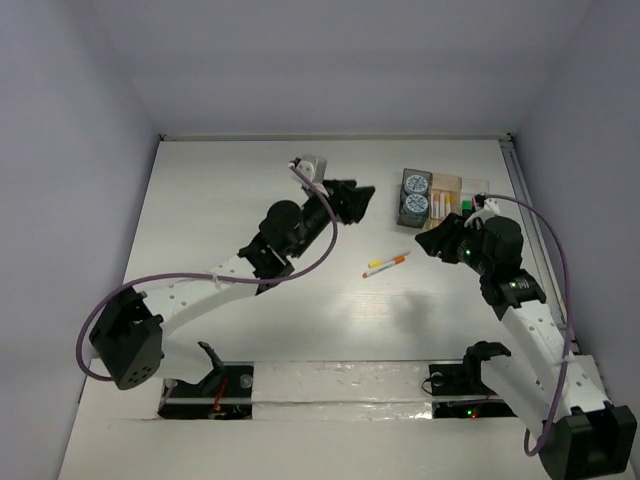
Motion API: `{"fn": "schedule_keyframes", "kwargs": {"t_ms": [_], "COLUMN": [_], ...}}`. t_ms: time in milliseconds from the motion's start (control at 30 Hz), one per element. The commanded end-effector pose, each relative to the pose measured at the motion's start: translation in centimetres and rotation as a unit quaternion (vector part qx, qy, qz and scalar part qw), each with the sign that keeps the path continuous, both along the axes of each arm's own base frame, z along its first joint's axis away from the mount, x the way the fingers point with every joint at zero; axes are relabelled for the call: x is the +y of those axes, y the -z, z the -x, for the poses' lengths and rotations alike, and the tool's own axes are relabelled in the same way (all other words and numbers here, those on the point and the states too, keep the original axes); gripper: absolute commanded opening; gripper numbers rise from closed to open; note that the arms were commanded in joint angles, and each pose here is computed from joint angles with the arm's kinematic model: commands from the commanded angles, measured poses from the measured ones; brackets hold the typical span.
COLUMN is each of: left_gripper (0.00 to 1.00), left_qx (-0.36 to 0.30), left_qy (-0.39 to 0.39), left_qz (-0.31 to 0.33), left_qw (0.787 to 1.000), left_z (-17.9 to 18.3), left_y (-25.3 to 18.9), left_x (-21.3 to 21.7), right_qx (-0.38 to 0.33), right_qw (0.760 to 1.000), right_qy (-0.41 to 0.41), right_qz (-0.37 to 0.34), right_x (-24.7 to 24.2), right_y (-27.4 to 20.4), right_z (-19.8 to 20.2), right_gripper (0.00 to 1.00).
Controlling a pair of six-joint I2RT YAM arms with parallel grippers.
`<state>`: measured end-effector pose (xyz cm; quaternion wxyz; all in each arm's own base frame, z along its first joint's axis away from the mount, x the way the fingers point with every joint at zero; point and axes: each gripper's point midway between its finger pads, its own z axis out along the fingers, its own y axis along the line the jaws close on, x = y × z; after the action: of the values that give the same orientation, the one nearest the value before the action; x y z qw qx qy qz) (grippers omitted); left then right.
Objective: Sort the stationery into containers
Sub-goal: Pick up the pen from the center of the board.
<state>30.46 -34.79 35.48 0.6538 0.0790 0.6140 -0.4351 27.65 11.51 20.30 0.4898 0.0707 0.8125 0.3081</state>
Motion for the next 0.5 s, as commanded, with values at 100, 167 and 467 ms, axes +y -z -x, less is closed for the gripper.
{"fn": "schedule_keyframes", "kwargs": {"t_ms": [100, 167, 467], "left_gripper": [0.48, 0.48, 0.49], "left_qx": [0.065, 0.082, 0.129], "left_qy": [-0.007, -0.011, 0.012], "left_qz": [-0.035, -0.057, -0.108], "left_qw": [0.997, 0.995, 0.986], "left_z": [3.3, 3.8, 6.9], "left_y": [6.3, 8.5, 15.7], "left_x": [2.9, 3.8, 5.6], "right_qx": [0.056, 0.087, 0.151], "right_qw": [0.998, 0.996, 0.987], "right_qy": [-0.011, -0.016, 0.027], "right_qz": [-0.009, -0.006, 0.053], "right_x": [1.1, 2.0, 1.7], "right_y": [3.6, 5.5, 10.5], "right_z": [-0.5, -0.6, -3.9], "right_gripper": [0.57, 0.57, 0.57]}}
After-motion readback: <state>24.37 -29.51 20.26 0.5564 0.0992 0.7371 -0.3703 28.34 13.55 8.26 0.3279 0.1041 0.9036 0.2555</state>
